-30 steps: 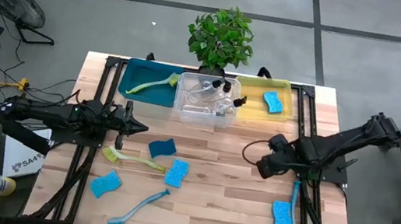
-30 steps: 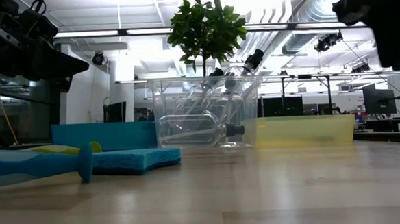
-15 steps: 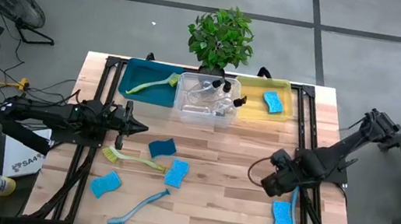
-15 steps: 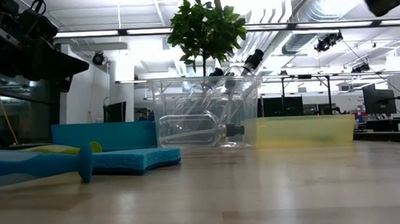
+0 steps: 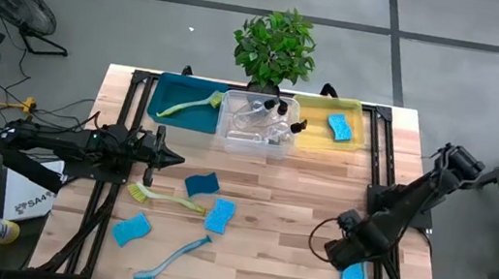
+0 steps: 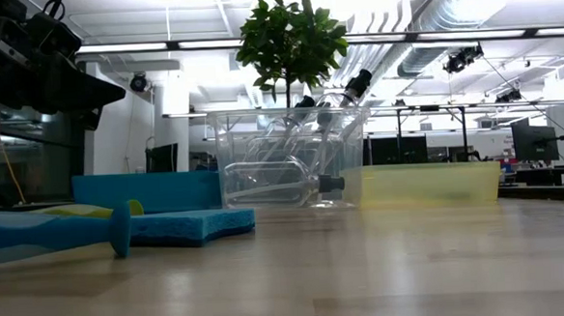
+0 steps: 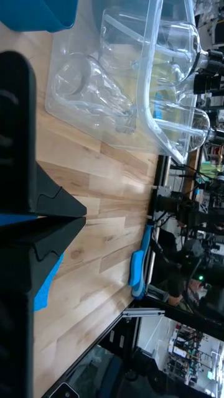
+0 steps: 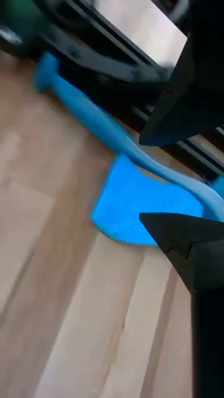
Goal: Pick & Place Kitchen Sink Supplies
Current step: Put the light blue sponge into the yellow bin
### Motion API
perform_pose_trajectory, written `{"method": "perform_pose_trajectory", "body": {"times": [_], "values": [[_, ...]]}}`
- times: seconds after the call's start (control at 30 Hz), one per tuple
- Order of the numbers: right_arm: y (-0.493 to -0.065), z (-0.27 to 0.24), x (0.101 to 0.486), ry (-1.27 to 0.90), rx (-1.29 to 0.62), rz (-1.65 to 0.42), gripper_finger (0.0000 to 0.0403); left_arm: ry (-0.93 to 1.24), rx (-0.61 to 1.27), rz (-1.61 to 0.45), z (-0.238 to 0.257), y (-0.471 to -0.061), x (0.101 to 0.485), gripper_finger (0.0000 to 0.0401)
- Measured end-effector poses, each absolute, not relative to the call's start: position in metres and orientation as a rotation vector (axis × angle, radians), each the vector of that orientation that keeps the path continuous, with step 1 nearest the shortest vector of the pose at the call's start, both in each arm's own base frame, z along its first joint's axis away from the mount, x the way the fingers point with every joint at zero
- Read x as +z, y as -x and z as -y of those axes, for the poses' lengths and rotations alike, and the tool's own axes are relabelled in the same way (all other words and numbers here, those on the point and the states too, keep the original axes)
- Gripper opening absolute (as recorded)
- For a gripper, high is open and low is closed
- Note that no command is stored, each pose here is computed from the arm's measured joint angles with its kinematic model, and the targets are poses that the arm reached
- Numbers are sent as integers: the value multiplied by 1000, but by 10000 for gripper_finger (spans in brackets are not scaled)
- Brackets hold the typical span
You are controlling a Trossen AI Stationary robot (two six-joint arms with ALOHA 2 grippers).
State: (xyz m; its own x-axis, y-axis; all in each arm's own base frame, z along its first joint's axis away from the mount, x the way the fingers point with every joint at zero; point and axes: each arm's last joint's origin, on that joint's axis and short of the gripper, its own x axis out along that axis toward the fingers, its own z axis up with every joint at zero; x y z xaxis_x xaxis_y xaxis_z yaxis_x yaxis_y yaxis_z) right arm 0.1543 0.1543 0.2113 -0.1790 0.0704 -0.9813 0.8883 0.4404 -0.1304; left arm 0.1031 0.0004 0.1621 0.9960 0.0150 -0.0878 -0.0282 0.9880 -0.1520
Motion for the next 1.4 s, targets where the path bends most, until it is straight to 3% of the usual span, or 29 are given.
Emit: {"method": "perform_pose_trajectory", "body": {"times": [0.53,1.03,1.4], "values": [[-173,-183,170,-964,-1034,-1628,178,154,22,-87,0,-103,162,1],[-180,-192,138,-914,-1138,-1663,177,154,22,-87,0,-103,162,1],[-181,-194,133,-896,-1116,-1674,106,154,22,-87,0,-103,162,1]]}}
